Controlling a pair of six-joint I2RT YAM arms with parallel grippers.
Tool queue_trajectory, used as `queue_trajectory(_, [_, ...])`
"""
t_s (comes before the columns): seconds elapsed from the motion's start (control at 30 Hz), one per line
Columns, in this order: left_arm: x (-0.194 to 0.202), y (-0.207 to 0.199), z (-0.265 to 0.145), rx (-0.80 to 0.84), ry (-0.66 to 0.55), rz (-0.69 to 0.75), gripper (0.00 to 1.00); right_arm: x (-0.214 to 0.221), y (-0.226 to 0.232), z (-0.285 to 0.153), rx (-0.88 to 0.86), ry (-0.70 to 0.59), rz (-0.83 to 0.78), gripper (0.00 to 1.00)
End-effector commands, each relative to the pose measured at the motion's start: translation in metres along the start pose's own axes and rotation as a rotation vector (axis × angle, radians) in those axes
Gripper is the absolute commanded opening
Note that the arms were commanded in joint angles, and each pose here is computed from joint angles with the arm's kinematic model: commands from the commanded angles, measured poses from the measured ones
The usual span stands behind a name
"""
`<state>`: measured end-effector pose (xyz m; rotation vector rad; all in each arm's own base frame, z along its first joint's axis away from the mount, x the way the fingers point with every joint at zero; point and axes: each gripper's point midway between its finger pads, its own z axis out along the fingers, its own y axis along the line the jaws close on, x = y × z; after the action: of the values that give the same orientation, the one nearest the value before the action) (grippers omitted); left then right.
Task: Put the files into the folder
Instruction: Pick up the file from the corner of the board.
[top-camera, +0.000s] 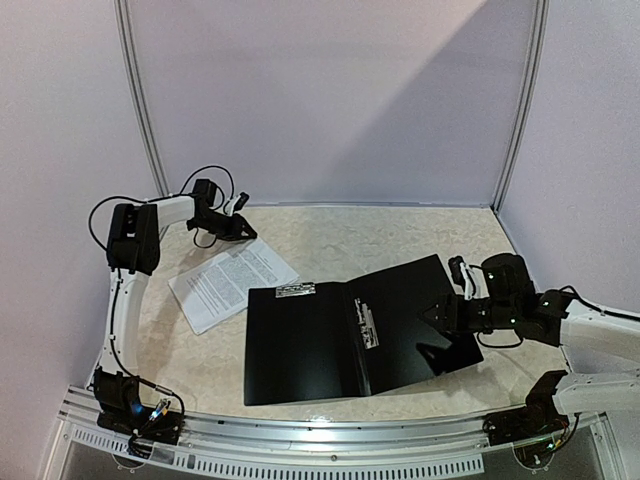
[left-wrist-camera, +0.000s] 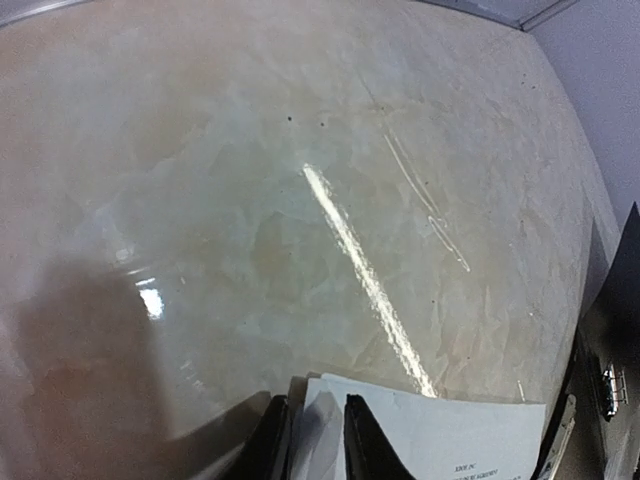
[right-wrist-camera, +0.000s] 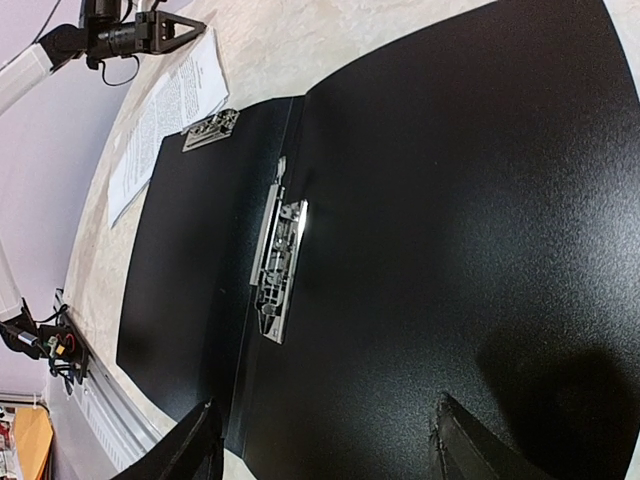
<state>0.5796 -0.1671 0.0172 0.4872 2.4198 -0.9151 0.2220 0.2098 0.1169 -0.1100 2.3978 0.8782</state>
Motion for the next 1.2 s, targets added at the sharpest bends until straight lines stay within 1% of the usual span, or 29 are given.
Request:
queue_trajectory(0.0, [-0.025,-0.026,-0.025,0.057,-0.06,0.031,0.18,0.01,-0.004,0.004,-0.012,0.018,0.014,0.7])
queue_trajectory(0.1, [-0.027,-0.031,-0.027,0.074,-0.069,0.029,0.15,0.013,-0.006,0.005,-0.01,0.019,0.017,0.7])
queue_trajectory(0.3, [-0.033,-0.043,-0.036,0.109,-0.093,0.035,0.01,0.017,-0.009,0.006,-0.007,0.024,0.018,0.7])
queue_trajectory(0.53, [-0.027,-0.048,-0.036,0.119,-0.087,0.028,0.0,0.017,-0.009,0.006,-0.007,0.024,0.014,0.7])
queue_trajectory(0.67, [-0.033,-0.048,-0.041,0.07,-0.1,0.052,0.0,0.019,-0.01,0.006,-0.009,0.025,0.014,0.7])
queue_trajectory(0.77, [-0.054,-0.053,-0.059,0.011,-0.149,0.087,0.0,0.02,-0.012,0.007,-0.007,0.024,0.014,0.7])
queue_trajectory(0.9, [-0.093,-0.069,-0.099,-0.081,-0.258,0.154,0.0,0.021,-0.013,0.007,-0.007,0.023,0.014,0.7])
queue_trajectory(1.03, [-0.13,-0.095,-0.146,-0.14,-0.382,0.207,0.0,0.02,-0.011,0.008,-0.015,0.02,0.015,0.7])
queue_trajectory(1.17, [-0.153,-0.124,-0.18,-0.148,-0.466,0.24,0.0,0.02,-0.01,0.009,-0.021,0.022,0.015,0.7])
